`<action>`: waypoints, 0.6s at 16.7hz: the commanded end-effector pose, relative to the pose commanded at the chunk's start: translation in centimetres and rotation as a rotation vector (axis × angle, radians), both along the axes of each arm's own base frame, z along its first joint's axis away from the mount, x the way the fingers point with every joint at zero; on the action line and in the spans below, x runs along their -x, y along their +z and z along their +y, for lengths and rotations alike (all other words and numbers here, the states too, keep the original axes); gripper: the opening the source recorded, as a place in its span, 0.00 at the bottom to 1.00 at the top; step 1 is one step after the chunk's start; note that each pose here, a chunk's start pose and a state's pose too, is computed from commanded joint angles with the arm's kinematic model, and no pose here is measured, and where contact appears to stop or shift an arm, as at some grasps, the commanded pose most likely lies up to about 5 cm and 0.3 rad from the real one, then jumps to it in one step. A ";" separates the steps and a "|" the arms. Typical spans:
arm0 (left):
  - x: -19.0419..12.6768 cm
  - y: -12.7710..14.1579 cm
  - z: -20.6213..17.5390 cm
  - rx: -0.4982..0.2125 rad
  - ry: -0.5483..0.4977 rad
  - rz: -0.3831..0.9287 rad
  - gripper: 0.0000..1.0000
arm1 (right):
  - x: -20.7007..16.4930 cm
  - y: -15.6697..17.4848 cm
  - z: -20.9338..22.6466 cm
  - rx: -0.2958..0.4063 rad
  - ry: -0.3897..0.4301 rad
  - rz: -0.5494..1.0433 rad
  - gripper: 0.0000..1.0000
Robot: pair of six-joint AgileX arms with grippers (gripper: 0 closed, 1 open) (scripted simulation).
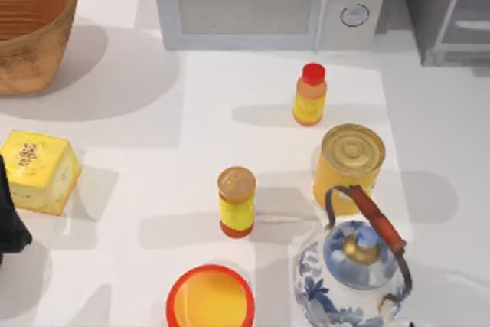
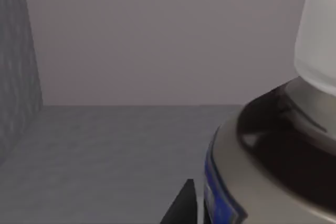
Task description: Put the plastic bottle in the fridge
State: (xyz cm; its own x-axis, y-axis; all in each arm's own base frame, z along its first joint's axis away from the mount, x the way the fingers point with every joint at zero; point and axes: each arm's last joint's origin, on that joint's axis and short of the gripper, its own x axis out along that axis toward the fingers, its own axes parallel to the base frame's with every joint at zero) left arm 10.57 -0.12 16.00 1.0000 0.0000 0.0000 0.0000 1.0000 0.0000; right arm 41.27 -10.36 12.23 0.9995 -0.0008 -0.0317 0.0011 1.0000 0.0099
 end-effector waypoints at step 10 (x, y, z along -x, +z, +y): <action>0.0 0.0 0.0 0.000 0.000 0.000 1.00 | -7.4 1.3 -0.1 0.013 0.009 -0.051 0.01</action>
State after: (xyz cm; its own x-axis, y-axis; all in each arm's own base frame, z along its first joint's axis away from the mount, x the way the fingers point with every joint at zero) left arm 10.57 -0.12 16.00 1.0000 0.0000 0.0000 0.0000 1.0000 0.0000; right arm 48.67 -10.50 13.56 0.9998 0.0083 0.0193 -0.0083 1.0000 -0.0029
